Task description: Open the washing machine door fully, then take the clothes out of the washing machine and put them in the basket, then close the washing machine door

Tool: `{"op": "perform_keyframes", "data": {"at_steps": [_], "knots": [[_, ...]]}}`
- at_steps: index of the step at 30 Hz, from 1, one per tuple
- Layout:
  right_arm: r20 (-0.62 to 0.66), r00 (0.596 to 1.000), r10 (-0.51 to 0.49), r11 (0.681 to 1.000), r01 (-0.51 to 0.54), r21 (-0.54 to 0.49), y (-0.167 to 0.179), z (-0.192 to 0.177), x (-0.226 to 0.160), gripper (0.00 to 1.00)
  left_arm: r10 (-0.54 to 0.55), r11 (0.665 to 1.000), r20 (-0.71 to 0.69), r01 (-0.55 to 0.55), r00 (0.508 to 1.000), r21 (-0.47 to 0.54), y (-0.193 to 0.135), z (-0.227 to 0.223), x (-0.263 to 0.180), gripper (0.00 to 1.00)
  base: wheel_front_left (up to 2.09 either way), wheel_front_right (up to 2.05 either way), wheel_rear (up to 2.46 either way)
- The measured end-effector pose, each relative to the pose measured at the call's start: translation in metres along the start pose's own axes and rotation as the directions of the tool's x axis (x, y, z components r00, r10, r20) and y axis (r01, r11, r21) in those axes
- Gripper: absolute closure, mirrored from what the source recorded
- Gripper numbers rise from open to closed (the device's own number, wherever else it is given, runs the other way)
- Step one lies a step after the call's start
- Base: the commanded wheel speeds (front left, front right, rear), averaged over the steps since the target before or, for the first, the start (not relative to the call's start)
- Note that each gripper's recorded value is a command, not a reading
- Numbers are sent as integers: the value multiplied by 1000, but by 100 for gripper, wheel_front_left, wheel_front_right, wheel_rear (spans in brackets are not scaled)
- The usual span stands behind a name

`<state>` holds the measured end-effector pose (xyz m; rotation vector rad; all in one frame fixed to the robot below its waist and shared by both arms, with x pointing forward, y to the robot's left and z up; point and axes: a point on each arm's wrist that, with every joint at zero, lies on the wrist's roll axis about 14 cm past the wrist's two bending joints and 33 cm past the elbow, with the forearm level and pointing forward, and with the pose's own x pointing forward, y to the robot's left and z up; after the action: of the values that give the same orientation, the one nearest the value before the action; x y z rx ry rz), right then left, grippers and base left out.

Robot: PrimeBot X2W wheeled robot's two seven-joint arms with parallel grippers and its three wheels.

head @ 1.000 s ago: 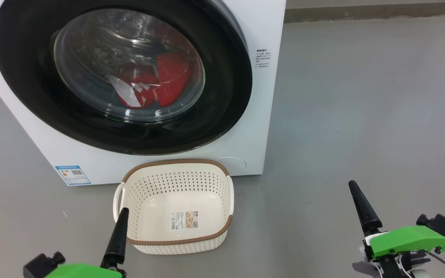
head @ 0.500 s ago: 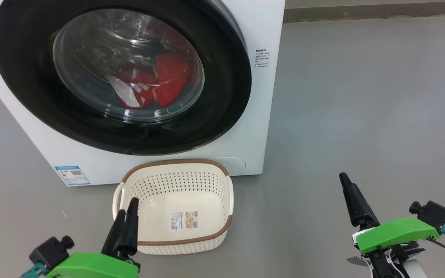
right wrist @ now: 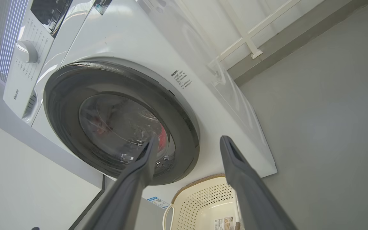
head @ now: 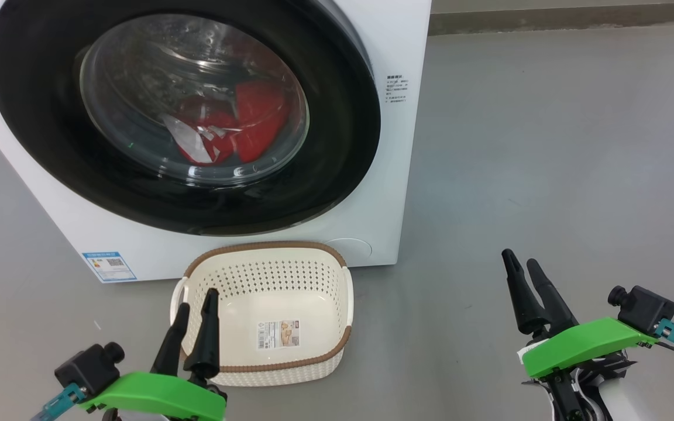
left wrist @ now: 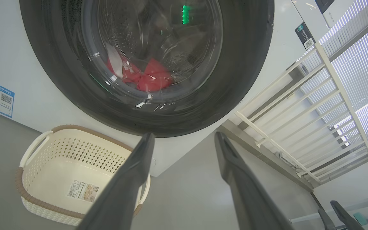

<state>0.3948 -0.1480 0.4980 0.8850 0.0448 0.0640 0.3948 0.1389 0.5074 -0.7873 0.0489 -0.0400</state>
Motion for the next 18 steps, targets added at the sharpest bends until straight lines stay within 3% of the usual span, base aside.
{"op": "perform_keyframes", "data": {"at_steps": [11, 18], "knots": [[24, 999, 36, 989, -32, -144, 8, 6, 3, 0, -21, 990, 44, 14, 999, 139, -9, 9, 4, 0, 0, 0, 0], [43, 996, 75, 957, -60, -284, 18, 15, 7, 0, -38, 968, 45, 26, 998, 250, -14, 6, 4, 0, 0, 0, 0]]}}
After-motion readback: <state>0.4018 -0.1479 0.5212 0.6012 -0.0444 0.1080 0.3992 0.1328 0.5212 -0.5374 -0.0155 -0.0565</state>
